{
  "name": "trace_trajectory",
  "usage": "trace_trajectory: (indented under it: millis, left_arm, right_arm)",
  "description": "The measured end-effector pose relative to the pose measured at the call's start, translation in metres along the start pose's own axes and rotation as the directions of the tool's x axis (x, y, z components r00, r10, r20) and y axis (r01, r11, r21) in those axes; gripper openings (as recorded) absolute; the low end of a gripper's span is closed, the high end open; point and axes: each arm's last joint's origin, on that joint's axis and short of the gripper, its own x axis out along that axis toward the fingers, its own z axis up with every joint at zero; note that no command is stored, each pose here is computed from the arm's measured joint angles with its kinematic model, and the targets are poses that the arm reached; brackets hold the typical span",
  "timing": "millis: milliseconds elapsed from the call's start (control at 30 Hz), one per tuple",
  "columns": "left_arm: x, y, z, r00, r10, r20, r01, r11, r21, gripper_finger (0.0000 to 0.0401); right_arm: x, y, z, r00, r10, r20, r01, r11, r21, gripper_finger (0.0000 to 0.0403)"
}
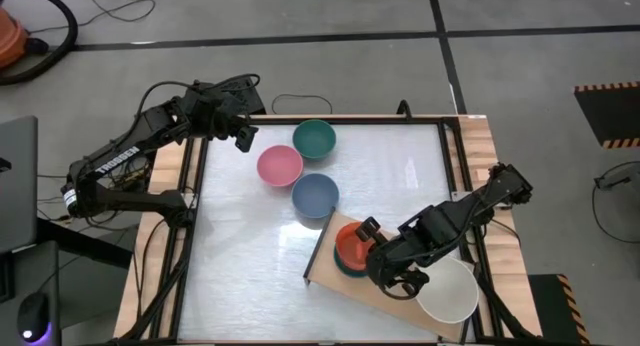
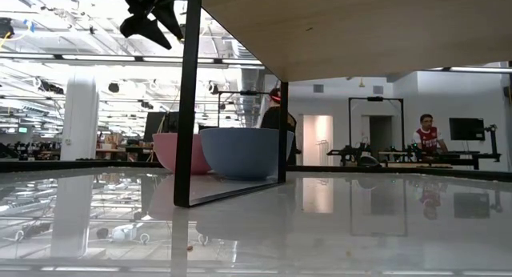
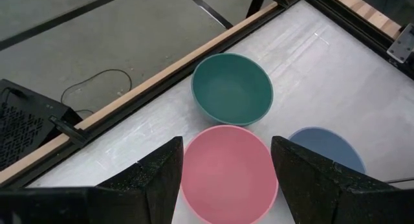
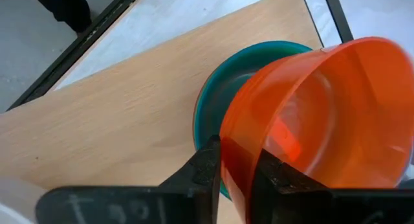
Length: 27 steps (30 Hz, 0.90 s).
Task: Place and stack bowls onto a shelf
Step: Stack the transparent orange bowl on top of the transparent blue bowl on the shelf, then stack the blue bowl on top of the light gray bowl on the shelf
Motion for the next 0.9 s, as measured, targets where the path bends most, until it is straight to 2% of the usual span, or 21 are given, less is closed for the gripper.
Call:
trace_trajectory:
  millis: [267, 367, 533, 667, 700, 767, 833, 900]
  left_arm:
    - [0.0, 0.0, 0.0, 1.0, 0.0, 0.0, 0.0, 1.0, 0.0, 0.0219]
    - [0.0, 0.0, 0.0, 1.0, 0.0, 0.0, 0.0, 1.0, 0.0, 0.0219]
    - [0.0, 0.0, 0.0, 1.0, 0.0, 0.0, 0.0, 1.0, 0.0, 0.0219]
    - [0.0, -0.001, 0.0, 1.0, -0.017, -0.004, 0.017, 1.0, -0.002, 0.0219]
    - [0.0, -0.001, 0.0, 1.0, -0.027, -0.007, 0.027, 1.0, -0.002, 0.0219]
    - [0.0, -0.001, 0.0, 0.999, -0.044, -0.013, 0.044, 0.999, -0.002, 0.0219]
    - [0.0, -0.002, -0.001, 0.998, -0.059, -0.027, 0.059, 0.998, -0.003, 0.0219]
    - [0.0, -0.001, -0.003, 0.997, -0.06, -0.042, 0.06, 0.998, -0.004, 0.0219]
  right_arm:
    - [0.0, -0.002, 0.001, 1.0, 0.016, 0.022, -0.016, 1.0, 0.01, 0.0151]
    - [0.0, -0.002, 0.003, 0.999, 0.012, 0.038, -0.014, 0.998, 0.065, 0.0174]
    - [-0.014, -0.005, 0.008, 0.995, -0.011, 0.102, -0.009, 0.979, 0.202, 0.018]
    - [-0.046, -0.022, 0.011, 0.972, -0.158, 0.173, 0.096, 0.941, 0.324, 0.0166]
    - [-0.057, -0.029, 0.01, 0.957, -0.213, 0.195, 0.136, 0.929, 0.343, 0.0163]
    - [-0.079, -0.047, 0.007, 0.91, -0.356, 0.212, 0.249, 0.878, 0.409, 0.0156]
    - [-0.1, -0.067, 0.0, 0.838, -0.506, 0.205, 0.354, 0.79, 0.501, 0.0152]
    - [-0.113, -0.092, -0.007, 0.769, -0.609, 0.194, 0.404, 0.698, 0.59, 0.0151]
